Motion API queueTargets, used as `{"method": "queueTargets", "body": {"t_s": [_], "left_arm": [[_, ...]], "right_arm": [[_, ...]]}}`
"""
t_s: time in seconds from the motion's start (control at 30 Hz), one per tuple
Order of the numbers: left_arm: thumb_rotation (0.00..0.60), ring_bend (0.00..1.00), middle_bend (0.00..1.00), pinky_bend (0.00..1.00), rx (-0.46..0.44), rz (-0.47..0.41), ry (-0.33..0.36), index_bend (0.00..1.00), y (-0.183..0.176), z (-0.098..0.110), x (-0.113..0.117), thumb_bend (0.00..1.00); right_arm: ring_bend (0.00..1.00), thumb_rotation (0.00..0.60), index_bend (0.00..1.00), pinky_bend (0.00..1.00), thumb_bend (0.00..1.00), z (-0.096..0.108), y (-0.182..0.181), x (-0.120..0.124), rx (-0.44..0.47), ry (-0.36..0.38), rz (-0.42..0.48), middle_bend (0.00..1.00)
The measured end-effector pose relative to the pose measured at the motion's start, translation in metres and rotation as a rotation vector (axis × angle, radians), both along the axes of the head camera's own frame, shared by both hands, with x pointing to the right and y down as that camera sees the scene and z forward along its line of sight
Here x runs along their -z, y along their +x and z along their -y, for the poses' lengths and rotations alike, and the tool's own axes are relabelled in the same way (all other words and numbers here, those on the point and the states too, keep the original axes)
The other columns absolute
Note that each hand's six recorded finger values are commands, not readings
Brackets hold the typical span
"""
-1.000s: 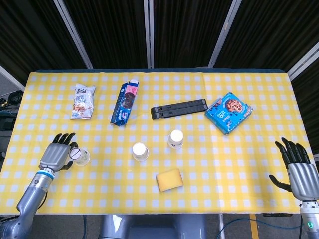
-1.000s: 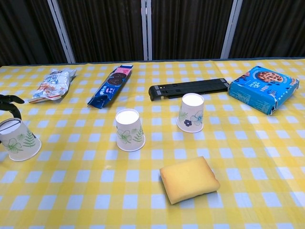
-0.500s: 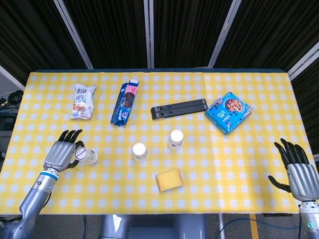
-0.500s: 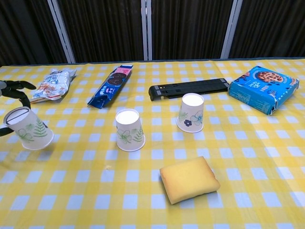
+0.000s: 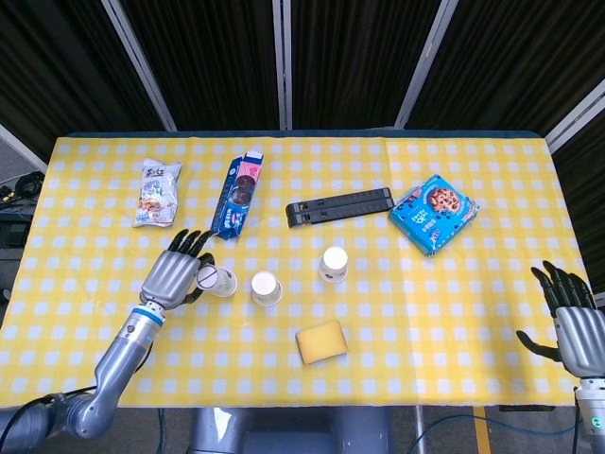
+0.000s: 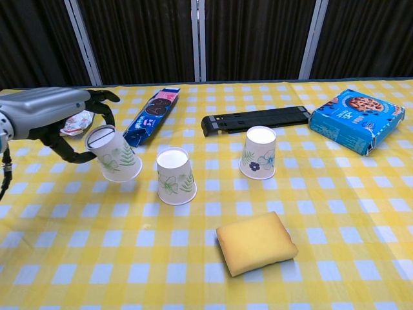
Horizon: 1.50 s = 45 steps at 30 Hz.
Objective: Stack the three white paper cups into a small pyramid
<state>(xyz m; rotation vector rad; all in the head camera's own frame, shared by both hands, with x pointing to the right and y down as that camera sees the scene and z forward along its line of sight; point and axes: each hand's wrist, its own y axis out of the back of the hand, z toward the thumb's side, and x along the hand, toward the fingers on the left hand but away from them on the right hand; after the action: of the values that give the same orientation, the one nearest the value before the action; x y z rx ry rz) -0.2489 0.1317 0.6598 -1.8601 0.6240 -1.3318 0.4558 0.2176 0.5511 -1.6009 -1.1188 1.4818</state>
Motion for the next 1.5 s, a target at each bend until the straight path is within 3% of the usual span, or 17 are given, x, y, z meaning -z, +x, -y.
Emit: {"method": "queueTargets", "body": {"t_s": [0.13, 0.47, 0.57, 0.73, 0.9, 1.13, 1.33, 1.5], "left_arm": [[0.600, 0.00, 0.00, 0.00, -0.008, -0.010, -0.021, 0.43, 0.017, 0.004, -0.006, 0.40], [0.600, 0.00, 0.00, 0.00, -0.066, 0.059, -0.078, 0.40, 0.045, -0.004, -0.026, 0.40], [0.600, 0.00, 0.00, 0.00, -0.071, 0.071, -0.088, 0.32, 0.049, -0.006, -0.031, 0.36], [0.600, 0.00, 0.00, 0.00, -0.070, 0.065, -0.099, 0.03, 0.053, -0.010, -0.032, 0.23], [0.600, 0.00, 0.00, 0.00, -0.055, 0.048, -0.101, 0.00, 0.046, -0.012, -0.025, 0.22], [0.600, 0.00, 0.00, 0.00, -0.015, 0.032, -0.057, 0.00, 0.012, -0.014, 0.002, 0.22], [0.600, 0.00, 0.00, 0.00, 0.064, 0.045, 0.023, 0.00, -0.050, -0.026, 0.033, 0.22], [0.600, 0.00, 0.00, 0.00, 0.121, 0.101, 0.080, 0.00, -0.110, -0.049, 0.062, 0.22]], "right_arm": [[0.00, 0.600, 0.00, 0.00, 0.09, 0.001, 0.002, 0.001, -0.007, 0.001, 0.006, 0.00], [0.00, 0.600, 0.00, 0.00, 0.09, 0.001, 0.002, 0.001, -0.008, -0.003, 0.015, 0.00], [0.00, 0.600, 0.00, 0.00, 0.09, 0.000, 0.002, 0.002, -0.009, -0.002, 0.016, 0.00], [0.00, 0.600, 0.00, 0.00, 0.09, 0.000, 0.003, 0.001, -0.010, -0.008, 0.011, 0.00], [0.00, 0.600, 0.00, 0.00, 0.09, 0.000, 0.002, -0.001, -0.006, -0.016, 0.005, 0.00], [0.00, 0.600, 0.00, 0.00, 0.09, -0.002, -0.004, -0.006, 0.016, -0.032, -0.005, 0.00], [0.00, 0.600, 0.00, 0.00, 0.09, -0.003, -0.020, -0.016, 0.061, -0.059, -0.005, 0.00], [0.00, 0.600, 0.03, 0.00, 0.09, 0.008, -0.041, -0.029, 0.101, -0.092, 0.004, 0.00]]}}
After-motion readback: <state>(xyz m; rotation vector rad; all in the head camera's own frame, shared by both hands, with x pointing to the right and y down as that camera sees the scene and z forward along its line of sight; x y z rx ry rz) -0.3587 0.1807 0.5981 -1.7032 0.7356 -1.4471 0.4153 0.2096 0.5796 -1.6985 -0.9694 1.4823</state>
